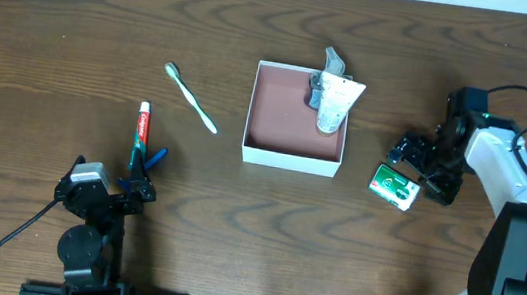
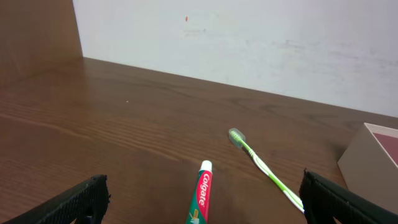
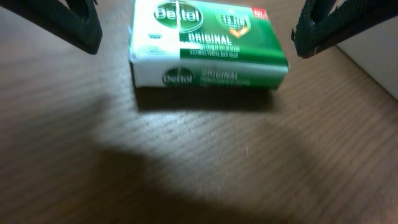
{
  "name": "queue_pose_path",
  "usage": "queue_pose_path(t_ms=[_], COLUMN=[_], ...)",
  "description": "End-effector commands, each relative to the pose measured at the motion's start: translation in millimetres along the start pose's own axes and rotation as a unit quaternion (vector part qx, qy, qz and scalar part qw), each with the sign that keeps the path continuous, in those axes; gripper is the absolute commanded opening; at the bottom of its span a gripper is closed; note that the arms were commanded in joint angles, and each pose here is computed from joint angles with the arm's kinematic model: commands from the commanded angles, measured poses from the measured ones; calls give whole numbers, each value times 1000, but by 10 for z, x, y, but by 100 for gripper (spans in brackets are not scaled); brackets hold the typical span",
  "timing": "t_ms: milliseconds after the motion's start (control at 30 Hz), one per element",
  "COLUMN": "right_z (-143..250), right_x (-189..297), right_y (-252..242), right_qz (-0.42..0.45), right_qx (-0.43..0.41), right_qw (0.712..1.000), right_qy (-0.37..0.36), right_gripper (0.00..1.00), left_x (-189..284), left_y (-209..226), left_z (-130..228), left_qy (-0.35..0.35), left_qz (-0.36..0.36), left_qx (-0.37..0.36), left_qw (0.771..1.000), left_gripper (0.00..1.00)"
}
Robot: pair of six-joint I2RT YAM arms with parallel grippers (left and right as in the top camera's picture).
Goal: Pack container
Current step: 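Move the right gripper down to the green Dettol soap bar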
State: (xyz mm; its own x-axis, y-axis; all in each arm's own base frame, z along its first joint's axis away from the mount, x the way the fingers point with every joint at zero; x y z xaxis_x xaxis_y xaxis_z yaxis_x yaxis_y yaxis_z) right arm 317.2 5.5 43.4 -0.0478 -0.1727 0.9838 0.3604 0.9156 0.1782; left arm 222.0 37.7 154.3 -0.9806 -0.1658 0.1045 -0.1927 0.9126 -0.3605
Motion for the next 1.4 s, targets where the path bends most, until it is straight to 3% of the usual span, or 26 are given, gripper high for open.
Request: queue_pose_path(t_ms=[0,367,833,1367], right_z=[37,13,164,177], right_x=[-77,-245,-340,-126], right_y=[44,398,310,342], right_qz=[-8,-20,12,13], right_qx=[22,169,177,272], right_qw=[1000,984,984,961], right_qy=[0,-47,-27,-40], right_gripper=[99,97,95,99], left_x=[-5,-5,-5,-5], left_y=[48,48,48,48], left_z=[132,132,132,131], left_qy=[23,23,23,23], left_qz=[-6,-6,-6,-6], left_qx=[-6,-6,-6,-6], left_qw=[1000,1000,1000,1000], left_gripper=[98,98,98,98])
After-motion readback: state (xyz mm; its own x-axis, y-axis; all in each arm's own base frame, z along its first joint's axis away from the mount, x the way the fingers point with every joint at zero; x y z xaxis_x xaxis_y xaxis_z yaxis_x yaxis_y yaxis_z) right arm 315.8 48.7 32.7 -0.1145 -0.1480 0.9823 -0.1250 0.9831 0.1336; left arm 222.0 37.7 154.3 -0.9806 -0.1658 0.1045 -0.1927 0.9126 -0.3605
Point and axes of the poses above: each gripper's point midway between its finger pads, its own x axis back along the fingers, its own y axis along the line the jaws close on, z = x × y, the point moved 2 cm from there along x, back along the fingers, and after that the axes turned 13 degrees about x, right-handed, at the moved point
